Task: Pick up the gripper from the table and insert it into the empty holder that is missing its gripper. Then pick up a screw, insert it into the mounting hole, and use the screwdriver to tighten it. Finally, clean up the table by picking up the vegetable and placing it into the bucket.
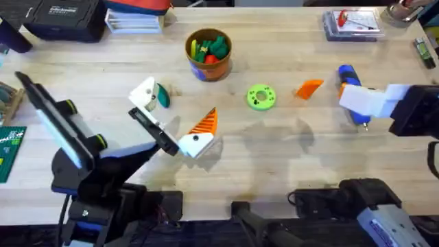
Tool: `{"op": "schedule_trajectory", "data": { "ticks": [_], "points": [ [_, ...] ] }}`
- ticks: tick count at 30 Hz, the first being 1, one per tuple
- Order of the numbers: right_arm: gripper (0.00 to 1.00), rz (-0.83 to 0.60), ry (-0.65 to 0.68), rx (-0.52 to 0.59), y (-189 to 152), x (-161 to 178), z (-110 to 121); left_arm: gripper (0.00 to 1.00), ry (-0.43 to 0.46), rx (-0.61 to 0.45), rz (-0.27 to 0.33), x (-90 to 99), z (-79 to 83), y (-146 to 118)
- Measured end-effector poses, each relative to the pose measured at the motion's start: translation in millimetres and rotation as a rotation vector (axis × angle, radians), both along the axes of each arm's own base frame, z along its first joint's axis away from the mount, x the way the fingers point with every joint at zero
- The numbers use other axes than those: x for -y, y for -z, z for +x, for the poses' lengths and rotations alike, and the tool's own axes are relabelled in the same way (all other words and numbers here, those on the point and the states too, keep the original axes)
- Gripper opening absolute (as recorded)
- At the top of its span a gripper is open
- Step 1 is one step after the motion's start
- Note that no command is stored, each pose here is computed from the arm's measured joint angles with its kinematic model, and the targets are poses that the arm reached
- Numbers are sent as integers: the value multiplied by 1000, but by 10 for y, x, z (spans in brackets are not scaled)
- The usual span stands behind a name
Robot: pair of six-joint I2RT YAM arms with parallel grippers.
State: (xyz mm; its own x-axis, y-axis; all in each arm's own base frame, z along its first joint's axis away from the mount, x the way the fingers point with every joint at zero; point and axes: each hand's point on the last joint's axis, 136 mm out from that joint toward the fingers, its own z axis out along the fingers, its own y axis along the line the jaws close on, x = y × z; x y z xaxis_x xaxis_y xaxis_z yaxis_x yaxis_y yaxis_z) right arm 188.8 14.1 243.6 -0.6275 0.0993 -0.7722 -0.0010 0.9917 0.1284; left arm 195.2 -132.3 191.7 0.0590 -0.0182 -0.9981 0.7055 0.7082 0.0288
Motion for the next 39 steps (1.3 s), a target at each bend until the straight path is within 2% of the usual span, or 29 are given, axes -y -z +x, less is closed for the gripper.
{"op": "schedule_trajectory", "data": {
  "ticks": [4, 7, 13, 16, 21, 25, 39],
  "points": [
    [994, 0, 0, 0, 1, 0, 0, 986, 18, -40, 4, 27, -15, 99],
    [994, 0, 0, 0, 1, 0, 0, 986, 46, -130, 16, 66, -53, 286],
    [994, 0, 0, 0, 1, 0, -1, 986, 111, -138, 16, 146, -140, 294],
    [994, 0, 0, 0, 1, 0, -1, 986, 162, -144, 17, 200, -211, 300],
    [993, 0, 0, 0, 0, 0, 0, 986, 299, -161, 17, 323, -413, 313],
    [993, 0, 0, 0, 0, 0, 0, 986, 359, -167, 17, 369, -507, 316],
    [992, 0, 0, 0, 0, -1, 0, 986, 397, -172, 16, 394, -567, 319]
  ]
}}
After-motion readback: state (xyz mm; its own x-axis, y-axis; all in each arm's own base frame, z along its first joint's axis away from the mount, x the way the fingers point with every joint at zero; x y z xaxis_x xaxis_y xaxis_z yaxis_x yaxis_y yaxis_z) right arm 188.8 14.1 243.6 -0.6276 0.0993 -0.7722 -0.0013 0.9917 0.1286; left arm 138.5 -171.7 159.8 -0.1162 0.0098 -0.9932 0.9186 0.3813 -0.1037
